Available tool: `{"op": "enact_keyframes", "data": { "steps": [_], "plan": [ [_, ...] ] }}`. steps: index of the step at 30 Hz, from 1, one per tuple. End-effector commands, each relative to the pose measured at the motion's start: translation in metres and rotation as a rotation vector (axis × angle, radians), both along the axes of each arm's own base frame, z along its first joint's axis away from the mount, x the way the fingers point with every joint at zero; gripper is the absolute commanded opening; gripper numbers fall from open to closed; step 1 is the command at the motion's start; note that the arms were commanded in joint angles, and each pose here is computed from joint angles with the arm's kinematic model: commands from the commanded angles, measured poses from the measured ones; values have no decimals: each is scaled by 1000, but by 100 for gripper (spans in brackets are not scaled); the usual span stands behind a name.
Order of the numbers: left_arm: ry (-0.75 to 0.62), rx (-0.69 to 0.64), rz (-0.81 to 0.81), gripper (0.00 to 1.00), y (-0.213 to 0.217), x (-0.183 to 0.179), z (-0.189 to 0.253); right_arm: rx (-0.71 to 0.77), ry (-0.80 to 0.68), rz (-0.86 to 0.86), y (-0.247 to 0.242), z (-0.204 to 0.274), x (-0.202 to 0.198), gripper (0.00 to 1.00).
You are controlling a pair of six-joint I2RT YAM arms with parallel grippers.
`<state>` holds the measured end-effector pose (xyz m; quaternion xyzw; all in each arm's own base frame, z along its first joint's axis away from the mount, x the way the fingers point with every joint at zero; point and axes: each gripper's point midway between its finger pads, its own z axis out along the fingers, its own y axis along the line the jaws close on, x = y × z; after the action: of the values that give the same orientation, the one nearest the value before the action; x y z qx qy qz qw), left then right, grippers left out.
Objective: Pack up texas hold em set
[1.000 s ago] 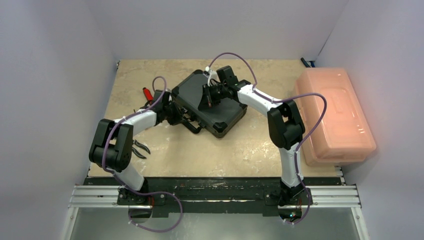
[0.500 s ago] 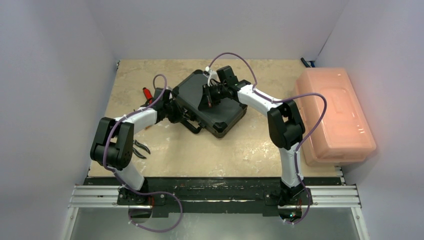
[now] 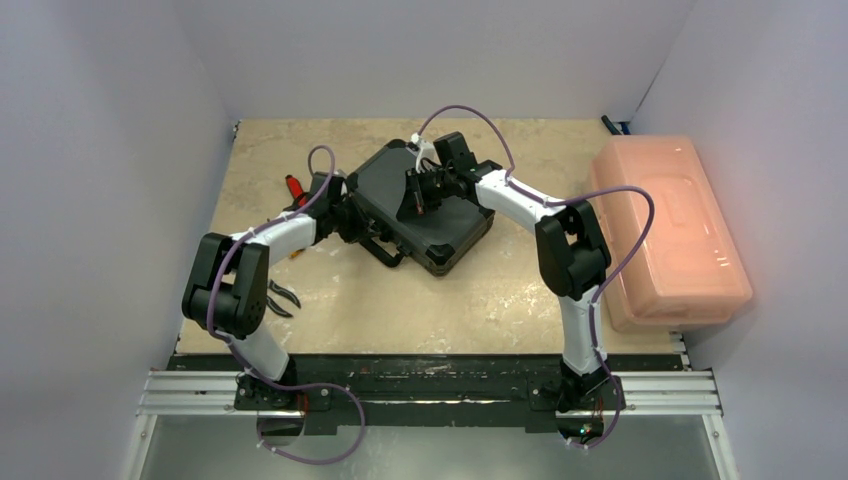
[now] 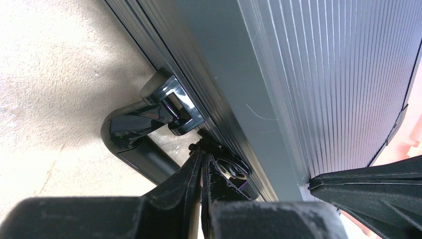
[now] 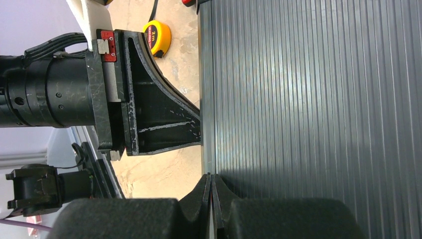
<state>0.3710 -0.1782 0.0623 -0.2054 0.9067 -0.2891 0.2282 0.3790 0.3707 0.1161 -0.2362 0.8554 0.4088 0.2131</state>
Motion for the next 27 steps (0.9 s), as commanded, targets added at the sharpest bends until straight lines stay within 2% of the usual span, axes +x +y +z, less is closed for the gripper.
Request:
{"op": "enact_keyframes", "data": {
  "steps": [1, 27],
  "plan": [
    [-43, -24, -11, 3, -8, 12, 15, -211, 155, -6, -31, -68, -34, 7],
    [-26, 11, -30, 2, -14, 1, 7, -209, 154, -5, -31, -67, -35, 6]
  ]
}}
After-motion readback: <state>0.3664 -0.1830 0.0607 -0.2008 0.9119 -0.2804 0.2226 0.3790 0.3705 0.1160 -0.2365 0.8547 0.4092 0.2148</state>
